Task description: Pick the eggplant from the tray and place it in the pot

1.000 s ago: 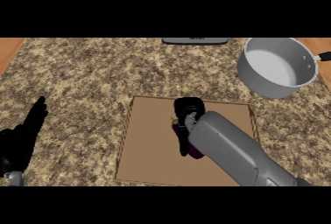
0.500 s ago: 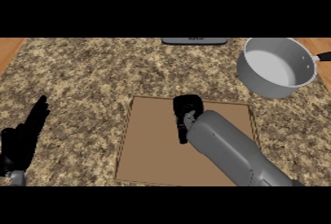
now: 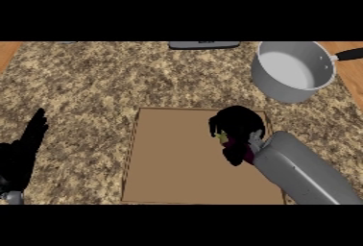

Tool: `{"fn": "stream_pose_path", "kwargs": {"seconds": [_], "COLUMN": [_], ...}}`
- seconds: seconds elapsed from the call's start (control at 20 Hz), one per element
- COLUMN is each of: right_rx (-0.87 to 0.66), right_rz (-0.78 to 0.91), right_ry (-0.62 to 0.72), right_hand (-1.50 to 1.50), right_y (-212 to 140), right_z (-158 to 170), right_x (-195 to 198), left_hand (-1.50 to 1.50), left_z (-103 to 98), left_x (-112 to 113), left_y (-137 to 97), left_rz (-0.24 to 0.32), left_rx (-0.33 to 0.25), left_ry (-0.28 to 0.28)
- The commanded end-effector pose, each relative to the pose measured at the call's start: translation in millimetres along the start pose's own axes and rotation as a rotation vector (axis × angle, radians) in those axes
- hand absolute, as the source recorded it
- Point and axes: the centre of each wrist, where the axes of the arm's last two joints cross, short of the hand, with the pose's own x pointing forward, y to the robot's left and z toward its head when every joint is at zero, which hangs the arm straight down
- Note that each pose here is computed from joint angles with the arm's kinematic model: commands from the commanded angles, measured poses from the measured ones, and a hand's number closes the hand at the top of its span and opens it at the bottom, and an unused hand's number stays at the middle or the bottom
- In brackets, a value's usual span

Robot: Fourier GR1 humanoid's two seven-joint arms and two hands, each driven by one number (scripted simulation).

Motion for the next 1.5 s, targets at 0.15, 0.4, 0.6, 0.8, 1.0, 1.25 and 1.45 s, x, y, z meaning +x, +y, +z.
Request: {"fn": "stream_pose_path", "kwargs": {"seconds": [0.15, 0.4, 0.6, 0.8, 1.0, 1.25, 1.45], "right_rx": [-0.356, -0.716, -0.894, -0.948, -0.995, -1.038, -1.037], "right_rz": [0.13, 0.114, 0.043, -0.163, -0.258, -0.294, -0.315], "right_ry": [-0.15, -0.126, -0.088, -0.112, -0.112, -0.102, -0.109], "right_hand": [1.5, 1.5, 1.5, 1.5, 1.5, 1.5, 1.5], "right_y": [-15, -42, -41, -52, -50, -86, -99], "right_z": [85, 139, 167, 194, 205, 181, 171], "right_x": [-74, -94, -127, -144, -173, -190, -216], "left_hand": [0.0, 0.0, 0.0, 0.0, 0.0, 0.0, 0.0], "left_z": [6, 8, 0, 4, 3, 6, -15], "left_x": [-7, -1, 10, 4, 8, 0, 7], "left_y": [8, 19, 0, 1, -14, -10, -1], "left_rz": [0.009, -0.014, -0.005, -0.015, -0.007, -0.003, 0.001], "left_rx": [0.022, 0.031, 0.003, -0.01, -0.032, -0.042, -0.061], "left_ry": [0.014, 0.0, -0.018, -0.019, -0.03, -0.043, -0.043]}}
